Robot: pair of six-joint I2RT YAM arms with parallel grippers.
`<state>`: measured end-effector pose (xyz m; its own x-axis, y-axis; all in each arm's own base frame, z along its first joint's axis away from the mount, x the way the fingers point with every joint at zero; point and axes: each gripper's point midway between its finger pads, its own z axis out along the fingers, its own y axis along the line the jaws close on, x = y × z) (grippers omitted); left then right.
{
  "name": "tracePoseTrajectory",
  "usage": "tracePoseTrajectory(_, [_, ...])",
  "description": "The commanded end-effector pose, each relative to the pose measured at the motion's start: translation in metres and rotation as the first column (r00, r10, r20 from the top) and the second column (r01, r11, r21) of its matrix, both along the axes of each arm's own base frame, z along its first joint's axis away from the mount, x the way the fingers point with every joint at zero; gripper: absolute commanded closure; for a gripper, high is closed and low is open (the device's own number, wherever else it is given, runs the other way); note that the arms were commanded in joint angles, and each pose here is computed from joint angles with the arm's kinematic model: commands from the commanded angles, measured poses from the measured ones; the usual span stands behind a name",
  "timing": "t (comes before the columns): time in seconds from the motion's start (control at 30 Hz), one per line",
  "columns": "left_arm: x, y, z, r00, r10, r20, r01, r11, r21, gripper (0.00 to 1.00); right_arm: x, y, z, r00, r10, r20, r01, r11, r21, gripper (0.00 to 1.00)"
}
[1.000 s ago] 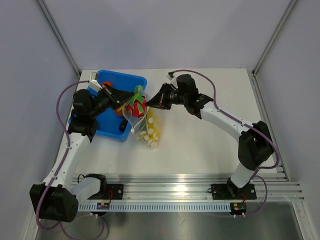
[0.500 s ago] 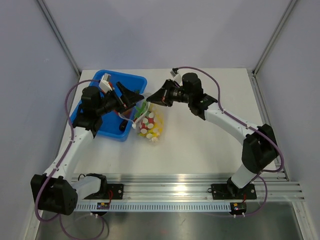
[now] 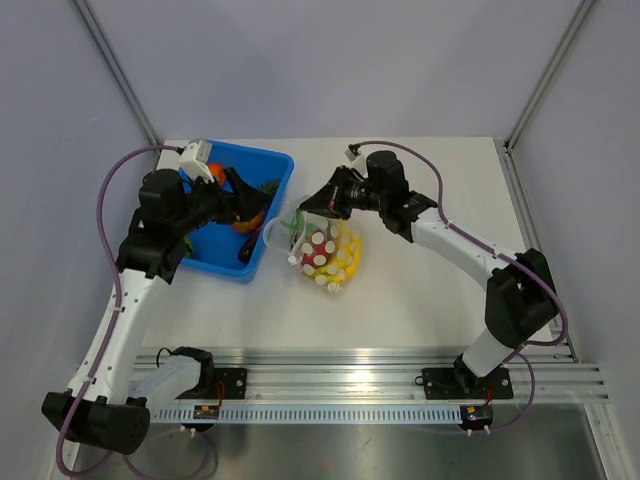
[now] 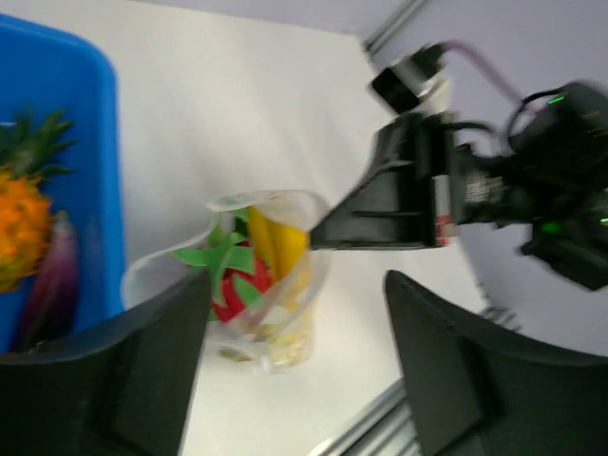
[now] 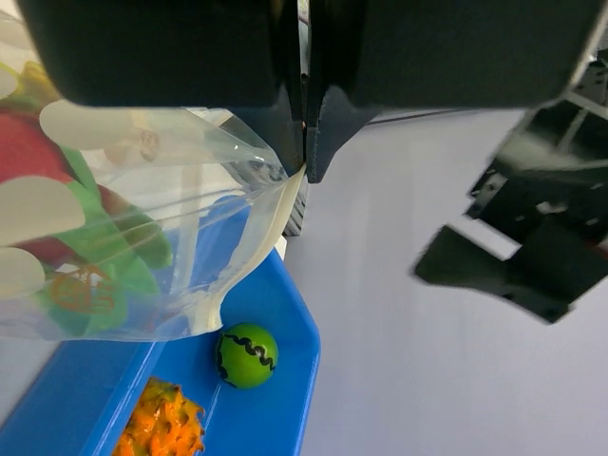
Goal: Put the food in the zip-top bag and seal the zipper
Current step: Place the fake fruit in the zipper food storage bag, then zip the zipper food storage bag at the center of the board.
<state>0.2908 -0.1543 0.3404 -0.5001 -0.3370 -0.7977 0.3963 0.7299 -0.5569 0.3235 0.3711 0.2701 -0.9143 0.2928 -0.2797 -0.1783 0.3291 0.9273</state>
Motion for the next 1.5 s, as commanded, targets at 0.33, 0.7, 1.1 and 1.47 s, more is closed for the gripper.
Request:
tracePoseTrajectory(0.33, [0.011, 0.010, -0.121, 0.978, 0.055, -0.200, -0.007, 0.972, 0.233, 0.26, -0.036, -0.016, 0.039, 0.986, 0.095, 0.140, -0.097, 0.995, 0.009, 1.00])
tracePoseTrajectory(0.7, [0.014, -0.038, -0.129, 0.984, -0.101, -0.145, 0.127, 0.975, 0.182, 0.25, -0.050, -0.023, 0.033, 0.982, 0.133, 0.136, -0.131, 0.991, -0.024, 1.00])
tracePoseTrajectory(1.1, [0.036, -0.075, -0.135, 0.961, -0.129, -0.246, 0.169, 0.974, 0.151, 1.00, -0.054, -0.047, 0.015, 0.979, 0.149, 0.137, -0.111, 0.962, -0.250, 0.68])
tracePoseTrajectory(1.47, [0.022, -0.089, -0.069, 0.949, -0.119, -0.292, 0.082, 0.987, -0.138, 1.00, -0.074, -0.135, 0.001, 0.768, 0.145, 0.624, 0.291, 0.788, -0.542, 0.38])
